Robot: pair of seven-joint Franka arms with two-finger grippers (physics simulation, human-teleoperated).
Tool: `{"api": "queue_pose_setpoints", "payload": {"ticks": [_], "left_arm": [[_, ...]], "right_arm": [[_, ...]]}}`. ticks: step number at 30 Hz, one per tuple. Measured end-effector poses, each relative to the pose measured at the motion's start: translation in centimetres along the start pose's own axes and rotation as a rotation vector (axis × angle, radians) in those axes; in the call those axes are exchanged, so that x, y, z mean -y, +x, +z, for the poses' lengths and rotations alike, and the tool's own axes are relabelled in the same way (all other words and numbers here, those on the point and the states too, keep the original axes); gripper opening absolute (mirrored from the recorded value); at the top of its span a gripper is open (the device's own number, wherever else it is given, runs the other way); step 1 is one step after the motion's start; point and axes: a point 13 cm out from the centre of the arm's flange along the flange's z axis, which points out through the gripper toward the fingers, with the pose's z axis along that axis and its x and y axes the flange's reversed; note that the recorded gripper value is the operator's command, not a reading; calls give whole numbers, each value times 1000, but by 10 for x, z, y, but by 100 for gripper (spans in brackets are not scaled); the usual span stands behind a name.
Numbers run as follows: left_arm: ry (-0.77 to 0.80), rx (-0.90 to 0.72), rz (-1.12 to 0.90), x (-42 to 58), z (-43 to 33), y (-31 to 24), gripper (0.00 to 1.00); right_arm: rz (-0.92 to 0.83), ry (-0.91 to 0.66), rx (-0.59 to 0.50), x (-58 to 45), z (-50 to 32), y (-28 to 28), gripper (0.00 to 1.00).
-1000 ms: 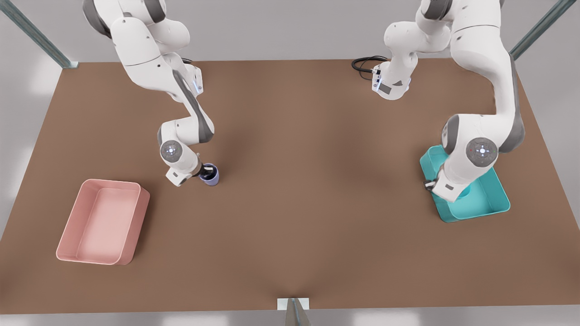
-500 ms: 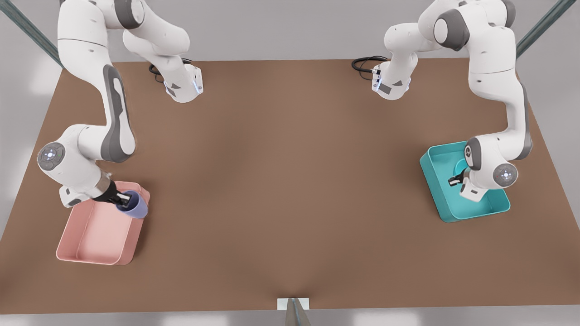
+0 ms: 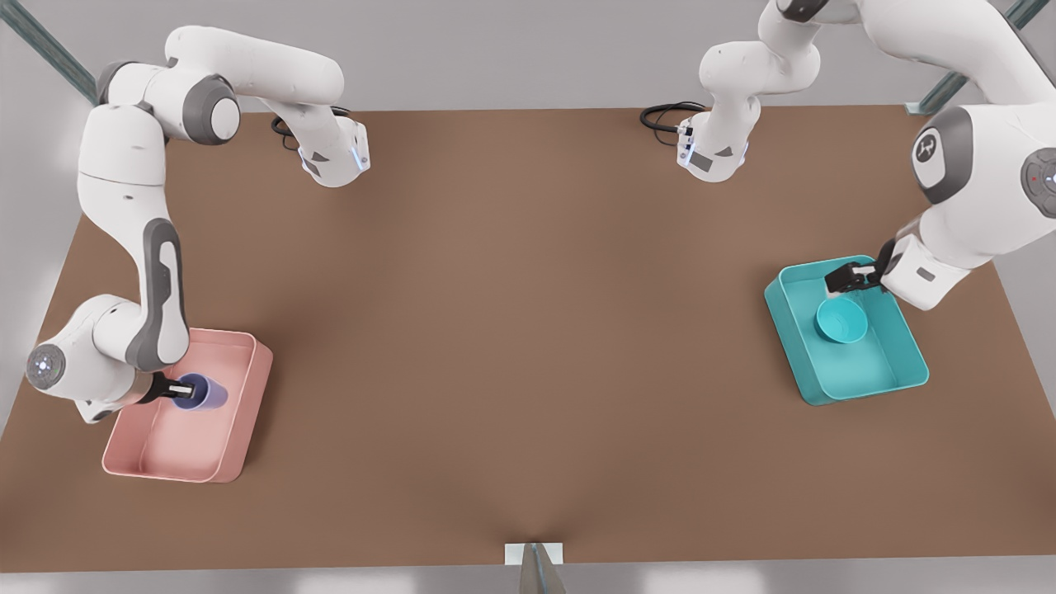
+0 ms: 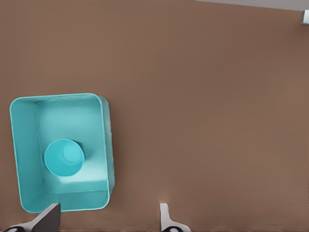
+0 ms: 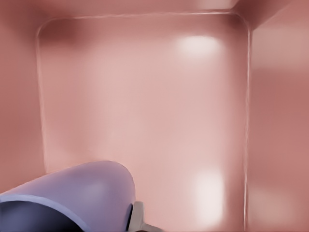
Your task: Put the bowls and cups in different boxes
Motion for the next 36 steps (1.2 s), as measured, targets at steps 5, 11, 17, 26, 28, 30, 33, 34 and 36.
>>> {"api": "queue_pose_setpoints", "payload": {"ticks": [5, 11, 17, 26, 28, 30, 33, 34, 36], "left_arm": [[5, -119, 72, 37, 15, 28, 100], [17, -190, 77, 36, 21, 45, 100], [37, -214, 81, 38, 24, 49, 100], [68, -237, 57, 25, 28, 51, 100], [69, -237, 57, 24, 28, 51, 100], [71, -238, 54, 22, 28, 50, 100], [76, -229, 37, 11, 27, 46, 100], [77, -228, 36, 10, 27, 46, 100], [77, -230, 39, 10, 28, 46, 100]], "right_arm": [[-59, 2, 4, 0, 14, -3, 100], [-99, 36, 9, 2, 9, -4, 100], [-135, 10, 29, -10, -21, -6, 100], [-256, -11, 92, -86, -241, 49, 100], [-261, -16, 84, -103, -279, 70, 100], [-249, -22, 51, -108, -300, 93, 100], [-232, -28, 1, -120, -317, 118, 100], [-227, -29, -16, -123, -318, 123, 100], [-210, -30, -46, -125, -319, 132, 100]]}}
